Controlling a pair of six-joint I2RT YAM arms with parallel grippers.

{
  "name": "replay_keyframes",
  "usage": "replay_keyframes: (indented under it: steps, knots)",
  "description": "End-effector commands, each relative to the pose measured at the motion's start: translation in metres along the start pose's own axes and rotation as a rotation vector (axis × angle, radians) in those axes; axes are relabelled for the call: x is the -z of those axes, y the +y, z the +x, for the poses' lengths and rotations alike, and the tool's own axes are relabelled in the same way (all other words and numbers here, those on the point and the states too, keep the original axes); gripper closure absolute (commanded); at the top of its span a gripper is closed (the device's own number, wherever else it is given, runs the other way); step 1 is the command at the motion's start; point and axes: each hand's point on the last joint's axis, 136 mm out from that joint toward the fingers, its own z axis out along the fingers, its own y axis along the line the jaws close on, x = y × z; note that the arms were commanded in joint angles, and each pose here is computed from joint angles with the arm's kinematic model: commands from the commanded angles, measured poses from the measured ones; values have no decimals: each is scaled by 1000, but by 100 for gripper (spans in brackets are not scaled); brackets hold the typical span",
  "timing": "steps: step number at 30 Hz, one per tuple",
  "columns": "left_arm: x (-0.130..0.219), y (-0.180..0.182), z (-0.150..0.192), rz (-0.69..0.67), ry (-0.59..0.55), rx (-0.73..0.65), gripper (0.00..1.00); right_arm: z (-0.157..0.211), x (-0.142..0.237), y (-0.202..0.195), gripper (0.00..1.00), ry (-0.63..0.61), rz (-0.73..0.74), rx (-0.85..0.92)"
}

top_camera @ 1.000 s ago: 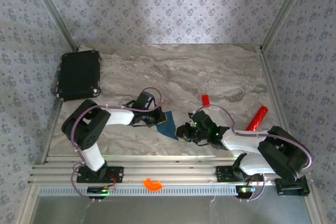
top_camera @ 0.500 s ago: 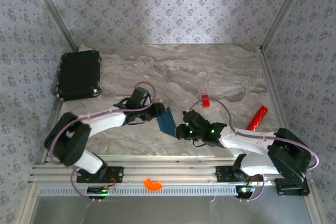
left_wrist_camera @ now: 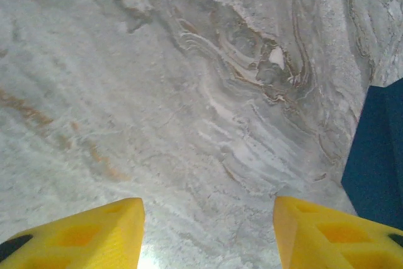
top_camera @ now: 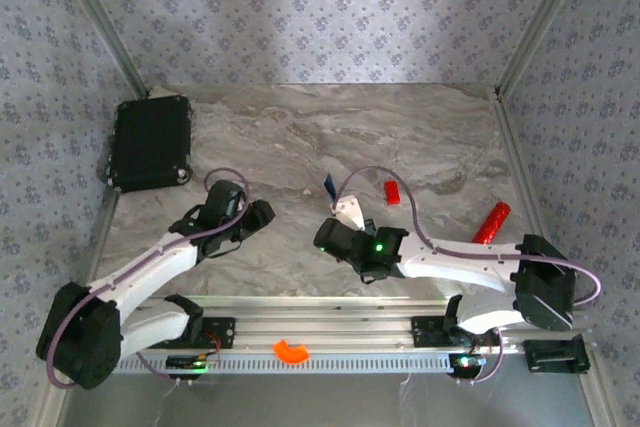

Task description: Fold a paper plane with a square sheet of paper (pick it up from the middle)

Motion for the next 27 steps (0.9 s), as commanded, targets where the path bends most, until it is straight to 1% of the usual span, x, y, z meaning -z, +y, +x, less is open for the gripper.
replay_keyframes:
  steps: [1, 7, 12, 19, 22, 23, 25, 27]
  knots:
    - [13, 5, 3, -7, 5, 20, 44, -4, 4, -29, 100, -16, 185, 121]
    - [31, 16, 11, 2, 7, 47, 42, -4, -4, -22, 100, -3, 201, 214]
    - [44, 28, 16, -2, 19, 82, 40, 3, -16, -13, 100, 22, 207, 282]
    - [56, 50, 13, 9, -18, 150, 38, 29, -43, 12, 99, 127, 198, 381]
    - [56, 54, 11, 37, -14, 178, 38, 45, -54, 36, 96, 191, 119, 401]
    - [55, 54, 10, 46, -13, 183, 38, 47, -58, 52, 94, 197, 58, 386]
    - [53, 53, 7, 65, -5, 190, 37, 58, -62, 72, 90, 244, -30, 350]
    - [50, 49, 6, 82, 14, 189, 37, 61, -63, 88, 86, 279, -106, 293]
